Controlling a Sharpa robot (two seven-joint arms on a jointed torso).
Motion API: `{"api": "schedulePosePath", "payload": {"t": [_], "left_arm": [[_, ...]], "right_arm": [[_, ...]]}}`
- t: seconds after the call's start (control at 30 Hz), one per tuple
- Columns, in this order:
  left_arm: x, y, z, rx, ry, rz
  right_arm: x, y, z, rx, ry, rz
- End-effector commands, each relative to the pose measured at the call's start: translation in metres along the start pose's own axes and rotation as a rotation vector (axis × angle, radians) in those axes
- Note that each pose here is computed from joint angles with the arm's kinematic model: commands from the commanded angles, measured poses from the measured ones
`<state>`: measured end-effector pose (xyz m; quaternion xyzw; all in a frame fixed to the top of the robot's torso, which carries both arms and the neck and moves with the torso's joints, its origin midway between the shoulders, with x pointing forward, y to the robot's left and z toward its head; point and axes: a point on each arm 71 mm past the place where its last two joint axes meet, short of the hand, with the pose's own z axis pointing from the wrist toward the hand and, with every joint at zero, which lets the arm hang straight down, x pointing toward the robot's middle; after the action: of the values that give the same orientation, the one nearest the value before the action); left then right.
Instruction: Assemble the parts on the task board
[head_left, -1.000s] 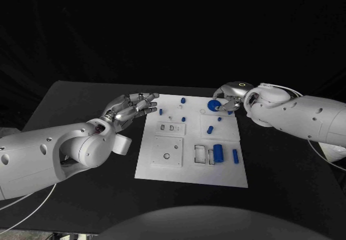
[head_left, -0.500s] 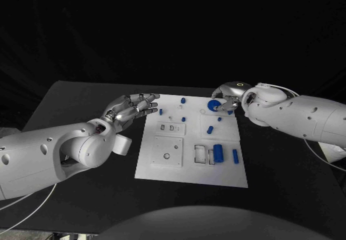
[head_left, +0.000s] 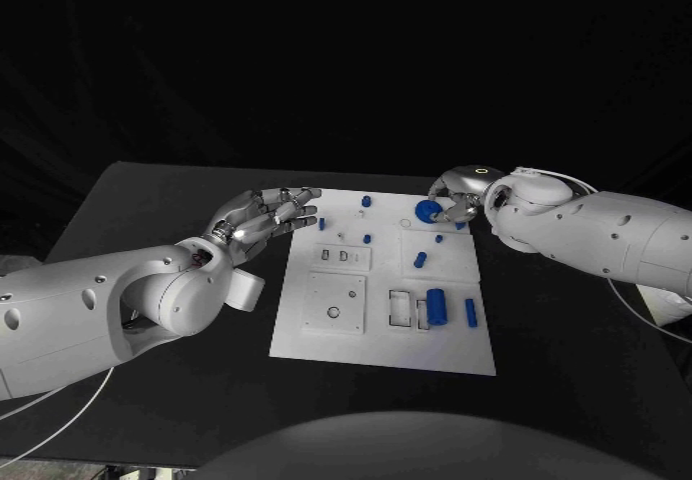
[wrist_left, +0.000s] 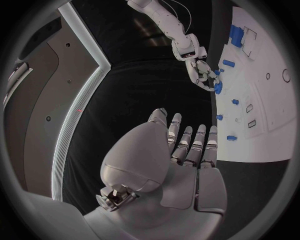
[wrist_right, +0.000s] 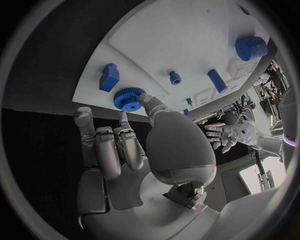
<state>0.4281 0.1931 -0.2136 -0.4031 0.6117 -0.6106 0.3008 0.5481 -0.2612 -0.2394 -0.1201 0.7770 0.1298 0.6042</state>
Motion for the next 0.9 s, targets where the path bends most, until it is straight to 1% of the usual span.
{"api": "schedulePosePath", "payload": {"t": [0.03,0.6,0.9], "left_arm": [[0.0030,-0.0008,0.0005,0.008,0.026,-0.002],[0.0037,-0.0002,0.0013,0.005,0.030,-0.003],[0.0037,0.0001,0.0017,0.003,0.030,-0.003]], "right_arm": [[0.0030,-0.0007,0.0003,0.009,0.029,-0.016],[0.0062,0.0033,0.0033,-0.006,0.043,-0.018],[0.0074,0.0030,0.0035,-0.004,0.045,-0.018]]}}
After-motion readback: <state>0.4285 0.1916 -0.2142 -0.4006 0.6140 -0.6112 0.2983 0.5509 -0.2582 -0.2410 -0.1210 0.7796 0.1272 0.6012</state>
